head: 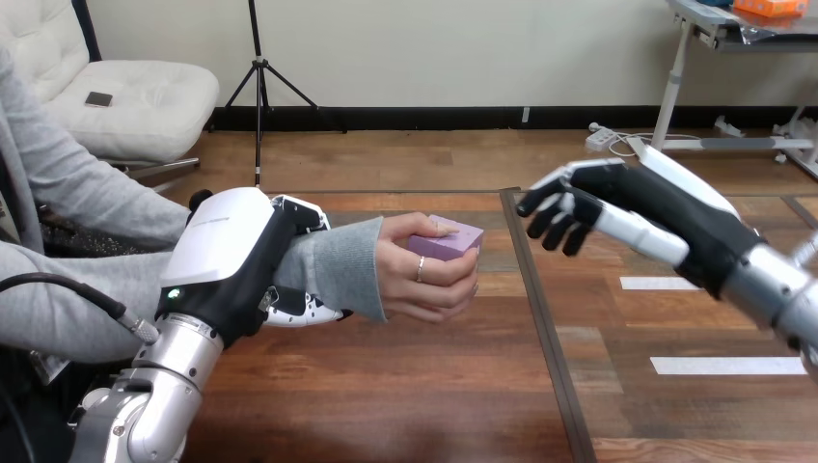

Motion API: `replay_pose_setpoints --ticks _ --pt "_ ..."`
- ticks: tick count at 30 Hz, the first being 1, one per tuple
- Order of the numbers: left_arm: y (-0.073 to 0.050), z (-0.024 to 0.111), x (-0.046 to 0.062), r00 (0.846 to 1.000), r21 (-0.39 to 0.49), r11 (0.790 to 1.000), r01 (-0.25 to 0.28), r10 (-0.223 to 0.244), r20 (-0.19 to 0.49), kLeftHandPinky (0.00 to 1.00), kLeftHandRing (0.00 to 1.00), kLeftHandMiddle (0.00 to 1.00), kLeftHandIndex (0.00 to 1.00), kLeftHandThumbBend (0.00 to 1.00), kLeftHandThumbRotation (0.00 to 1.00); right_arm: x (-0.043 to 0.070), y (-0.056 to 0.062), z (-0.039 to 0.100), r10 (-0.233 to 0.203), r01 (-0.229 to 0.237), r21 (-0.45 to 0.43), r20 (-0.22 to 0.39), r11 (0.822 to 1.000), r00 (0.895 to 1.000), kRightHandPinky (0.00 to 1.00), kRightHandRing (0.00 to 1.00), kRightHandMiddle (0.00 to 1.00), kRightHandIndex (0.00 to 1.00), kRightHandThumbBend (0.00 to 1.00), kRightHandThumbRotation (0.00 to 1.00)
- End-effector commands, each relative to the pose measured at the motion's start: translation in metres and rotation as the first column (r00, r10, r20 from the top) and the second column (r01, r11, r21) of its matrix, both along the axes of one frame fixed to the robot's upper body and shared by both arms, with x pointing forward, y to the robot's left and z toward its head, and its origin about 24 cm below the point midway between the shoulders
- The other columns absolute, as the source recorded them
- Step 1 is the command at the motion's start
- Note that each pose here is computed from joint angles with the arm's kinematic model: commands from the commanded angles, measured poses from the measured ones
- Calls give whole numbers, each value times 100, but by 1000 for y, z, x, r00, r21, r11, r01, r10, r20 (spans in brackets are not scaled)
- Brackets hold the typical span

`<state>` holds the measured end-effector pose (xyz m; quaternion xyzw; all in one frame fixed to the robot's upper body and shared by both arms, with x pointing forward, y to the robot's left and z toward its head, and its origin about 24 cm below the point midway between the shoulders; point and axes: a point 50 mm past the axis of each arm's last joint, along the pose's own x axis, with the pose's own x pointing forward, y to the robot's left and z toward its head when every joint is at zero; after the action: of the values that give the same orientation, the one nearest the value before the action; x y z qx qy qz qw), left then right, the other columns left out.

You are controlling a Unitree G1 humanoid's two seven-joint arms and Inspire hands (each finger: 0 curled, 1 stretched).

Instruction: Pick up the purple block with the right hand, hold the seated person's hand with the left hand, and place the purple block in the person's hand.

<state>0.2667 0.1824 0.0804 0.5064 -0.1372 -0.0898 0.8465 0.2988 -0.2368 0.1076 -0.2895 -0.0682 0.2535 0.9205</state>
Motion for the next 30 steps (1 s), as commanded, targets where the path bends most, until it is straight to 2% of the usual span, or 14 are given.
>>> replay_pose_setpoints --ticks 1,10,16,22,24,30 --pt "-3 34 3 986 -32 999 13 -7 166 19 26 32 33 68 0 -4 5 10 -19 10 95 97 995 995 49 56 61 64 84 96" --pt "0 35 2 990 -49 999 21 -14 140 21 27 33 34 70 0 -13 6 -1 -61 48 155 83 987 995 49 56 60 62 86 98" --pt "1 36 -1 991 -49 998 26 -19 132 27 34 39 40 73 4 -17 6 -7 -79 62 198 79 978 994 50 57 61 63 86 100" --pt "2 36 -4 990 -36 999 24 -19 138 37 44 48 48 76 21 -20 7 -9 -92 67 219 104 973 990 51 58 62 63 85 100" --pt "2 36 -5 990 -37 999 26 -21 138 41 50 53 52 79 31 -21 7 -10 -94 68 222 107 973 990 51 58 62 63 86 100" --pt "4 36 -9 993 -57 998 38 -31 117 49 58 62 61 87 46 -25 7 -11 -118 90 247 99 965 988 52 59 63 64 87 100"
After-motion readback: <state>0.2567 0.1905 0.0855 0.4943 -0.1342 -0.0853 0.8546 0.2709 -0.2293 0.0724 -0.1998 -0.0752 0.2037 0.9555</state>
